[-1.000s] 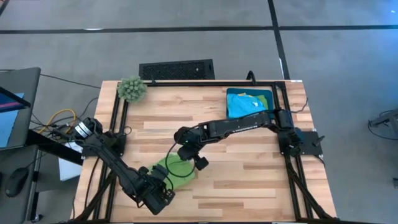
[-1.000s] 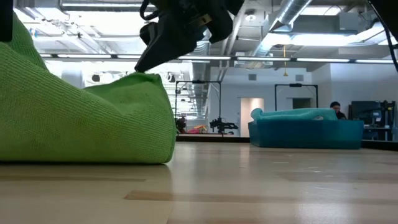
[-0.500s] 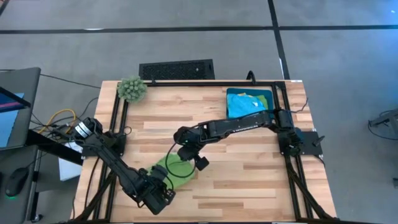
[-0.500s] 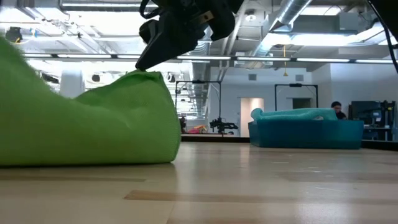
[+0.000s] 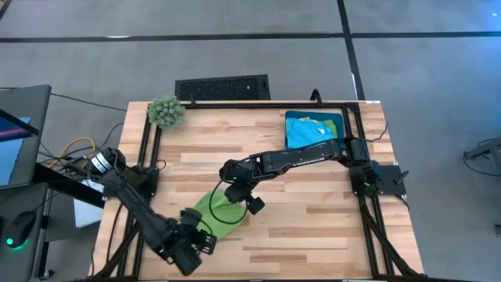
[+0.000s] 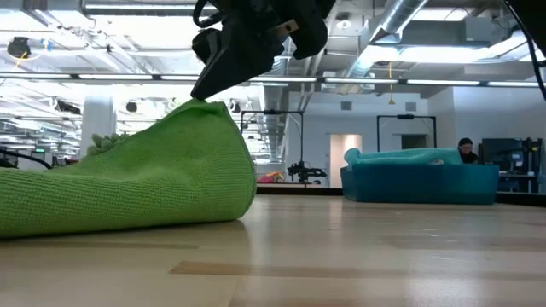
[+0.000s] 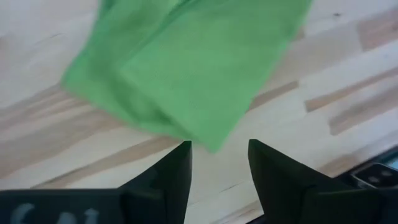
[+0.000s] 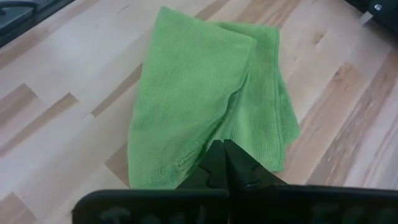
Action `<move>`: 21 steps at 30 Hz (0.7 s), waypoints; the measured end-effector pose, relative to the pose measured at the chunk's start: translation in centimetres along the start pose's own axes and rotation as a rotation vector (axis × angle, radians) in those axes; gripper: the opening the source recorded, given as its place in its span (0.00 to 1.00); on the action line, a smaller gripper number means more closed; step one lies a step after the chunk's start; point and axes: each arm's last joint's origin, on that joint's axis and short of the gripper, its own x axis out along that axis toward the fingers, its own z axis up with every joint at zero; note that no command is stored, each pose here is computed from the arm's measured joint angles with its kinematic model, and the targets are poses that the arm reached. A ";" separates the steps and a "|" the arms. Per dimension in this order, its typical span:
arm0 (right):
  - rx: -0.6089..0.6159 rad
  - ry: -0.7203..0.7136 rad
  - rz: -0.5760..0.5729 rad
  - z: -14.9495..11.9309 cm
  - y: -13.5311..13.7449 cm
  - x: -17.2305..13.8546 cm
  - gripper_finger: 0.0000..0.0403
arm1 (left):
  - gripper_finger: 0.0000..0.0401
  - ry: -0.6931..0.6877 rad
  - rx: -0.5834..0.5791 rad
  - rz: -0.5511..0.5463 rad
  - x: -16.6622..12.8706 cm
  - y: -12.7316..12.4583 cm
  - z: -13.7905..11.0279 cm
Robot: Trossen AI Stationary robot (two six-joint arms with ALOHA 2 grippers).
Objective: Fold microfiber towels
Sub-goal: Fold the green microfiber cloth
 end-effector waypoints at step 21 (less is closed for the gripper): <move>-0.120 -0.090 -0.022 3.5 2.6 -4.7 0.00 | 0.38 -0.234 -0.092 -0.032 -1.3 2.7 -1.7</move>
